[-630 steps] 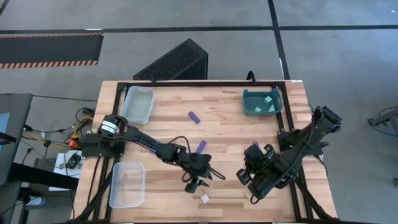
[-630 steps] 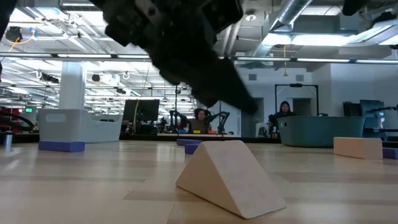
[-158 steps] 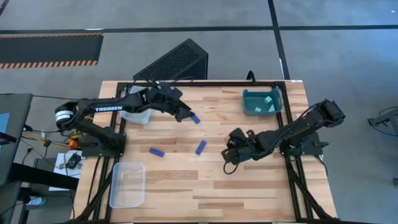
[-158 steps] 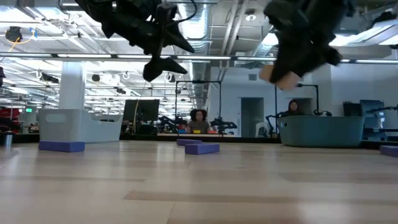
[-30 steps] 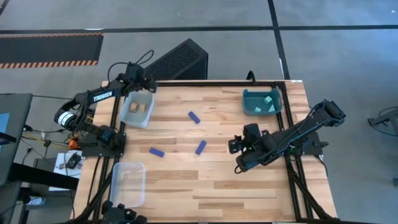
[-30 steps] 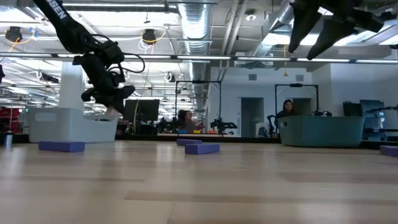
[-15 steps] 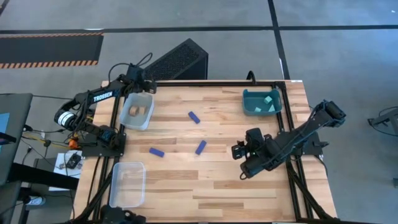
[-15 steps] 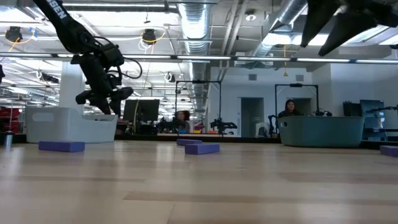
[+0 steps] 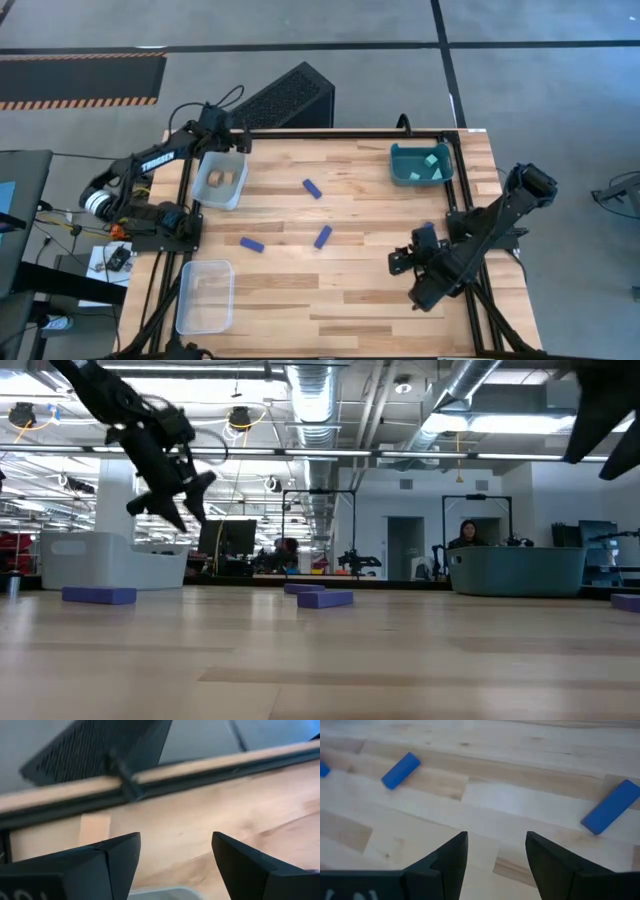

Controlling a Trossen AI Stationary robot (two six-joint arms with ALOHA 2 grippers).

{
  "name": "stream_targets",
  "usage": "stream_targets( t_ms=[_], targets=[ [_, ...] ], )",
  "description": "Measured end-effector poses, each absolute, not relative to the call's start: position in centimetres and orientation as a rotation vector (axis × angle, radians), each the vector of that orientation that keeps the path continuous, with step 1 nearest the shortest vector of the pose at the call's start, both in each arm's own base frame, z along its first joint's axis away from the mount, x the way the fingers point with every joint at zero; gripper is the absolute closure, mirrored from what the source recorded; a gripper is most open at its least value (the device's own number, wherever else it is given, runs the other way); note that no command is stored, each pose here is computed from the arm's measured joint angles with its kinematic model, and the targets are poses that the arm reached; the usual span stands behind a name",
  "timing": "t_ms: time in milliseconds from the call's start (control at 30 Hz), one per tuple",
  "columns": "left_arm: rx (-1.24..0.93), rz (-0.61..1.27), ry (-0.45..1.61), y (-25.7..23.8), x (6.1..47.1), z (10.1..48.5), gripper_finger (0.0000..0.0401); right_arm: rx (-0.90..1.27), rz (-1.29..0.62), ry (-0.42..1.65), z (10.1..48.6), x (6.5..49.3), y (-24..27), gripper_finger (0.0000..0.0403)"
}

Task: Sort & place blocks by color
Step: Put the light brown block into the white bin

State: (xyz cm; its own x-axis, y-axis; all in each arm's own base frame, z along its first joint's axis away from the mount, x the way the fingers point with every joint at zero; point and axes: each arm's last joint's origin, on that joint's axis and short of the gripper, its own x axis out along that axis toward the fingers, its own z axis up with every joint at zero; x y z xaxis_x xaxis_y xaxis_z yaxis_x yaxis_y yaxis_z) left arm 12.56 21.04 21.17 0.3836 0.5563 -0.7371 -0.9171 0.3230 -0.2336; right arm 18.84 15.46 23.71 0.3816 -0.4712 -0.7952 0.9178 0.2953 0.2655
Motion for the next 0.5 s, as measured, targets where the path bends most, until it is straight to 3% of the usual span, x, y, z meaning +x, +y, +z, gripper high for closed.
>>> stream_targets(
  t_ms=[300,500],
  targets=[
    [-0.589,0.965,0.39,16.9,13.2,26.2,0.0168,0.734,-0.998,0.695,23.7,18.1,15.8,0.0182],
    [-0.538,0.947,0.373,14.4,13.1,27.5,0.0168,0.659,-1.05,0.708,23.8,17.9,15.0,0.0182]
  ],
)
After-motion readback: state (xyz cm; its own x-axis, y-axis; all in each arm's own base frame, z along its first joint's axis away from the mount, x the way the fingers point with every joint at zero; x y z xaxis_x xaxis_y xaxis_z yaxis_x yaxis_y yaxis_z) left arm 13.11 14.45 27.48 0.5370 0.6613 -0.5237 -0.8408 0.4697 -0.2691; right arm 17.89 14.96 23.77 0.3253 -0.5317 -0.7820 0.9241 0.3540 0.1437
